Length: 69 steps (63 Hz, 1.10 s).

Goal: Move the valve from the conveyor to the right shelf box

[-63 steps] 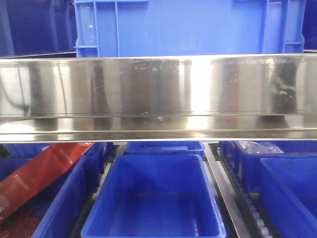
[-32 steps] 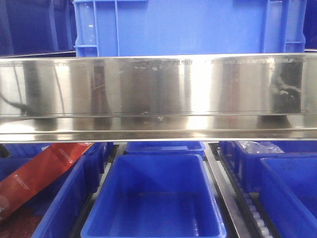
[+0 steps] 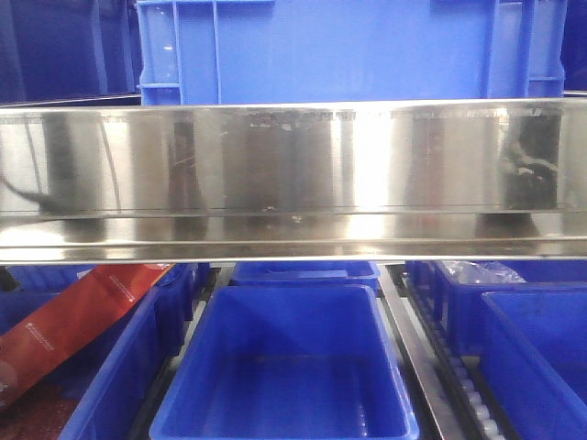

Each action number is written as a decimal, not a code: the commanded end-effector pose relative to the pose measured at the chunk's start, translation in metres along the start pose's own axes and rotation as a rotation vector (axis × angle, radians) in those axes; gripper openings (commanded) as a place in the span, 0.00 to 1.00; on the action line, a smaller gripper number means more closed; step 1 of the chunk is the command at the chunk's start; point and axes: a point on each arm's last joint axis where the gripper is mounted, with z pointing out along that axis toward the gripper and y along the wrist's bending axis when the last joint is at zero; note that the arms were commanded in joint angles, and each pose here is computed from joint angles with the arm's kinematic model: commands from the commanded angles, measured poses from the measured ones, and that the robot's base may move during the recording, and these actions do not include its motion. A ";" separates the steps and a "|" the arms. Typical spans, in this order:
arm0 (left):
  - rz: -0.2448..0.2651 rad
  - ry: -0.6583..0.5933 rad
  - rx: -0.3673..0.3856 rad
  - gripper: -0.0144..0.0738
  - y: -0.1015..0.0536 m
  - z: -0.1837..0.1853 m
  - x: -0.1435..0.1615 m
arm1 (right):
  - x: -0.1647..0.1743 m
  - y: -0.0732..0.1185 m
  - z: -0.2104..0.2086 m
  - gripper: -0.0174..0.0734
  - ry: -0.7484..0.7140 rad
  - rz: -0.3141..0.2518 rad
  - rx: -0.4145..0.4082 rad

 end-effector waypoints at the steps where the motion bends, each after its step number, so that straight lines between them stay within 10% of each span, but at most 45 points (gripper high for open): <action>1: -0.012 -0.050 0.008 0.67 -0.004 -0.008 -0.009 | -0.007 -0.001 -0.006 0.71 -0.043 -0.008 0.006; 20: -0.008 -0.065 0.007 0.58 -0.005 -0.011 -0.014 | -0.007 -0.001 -0.006 0.63 -0.035 -0.008 0.005; 33: -0.007 -0.100 -0.004 0.06 -0.003 -0.013 -0.019 | -0.006 -0.001 -0.006 0.00 -0.032 -0.008 0.005; 69: -0.058 -0.244 -0.054 0.04 -0.008 -0.085 -0.013 | -0.010 0.004 -0.089 0.01 -0.201 -0.012 0.014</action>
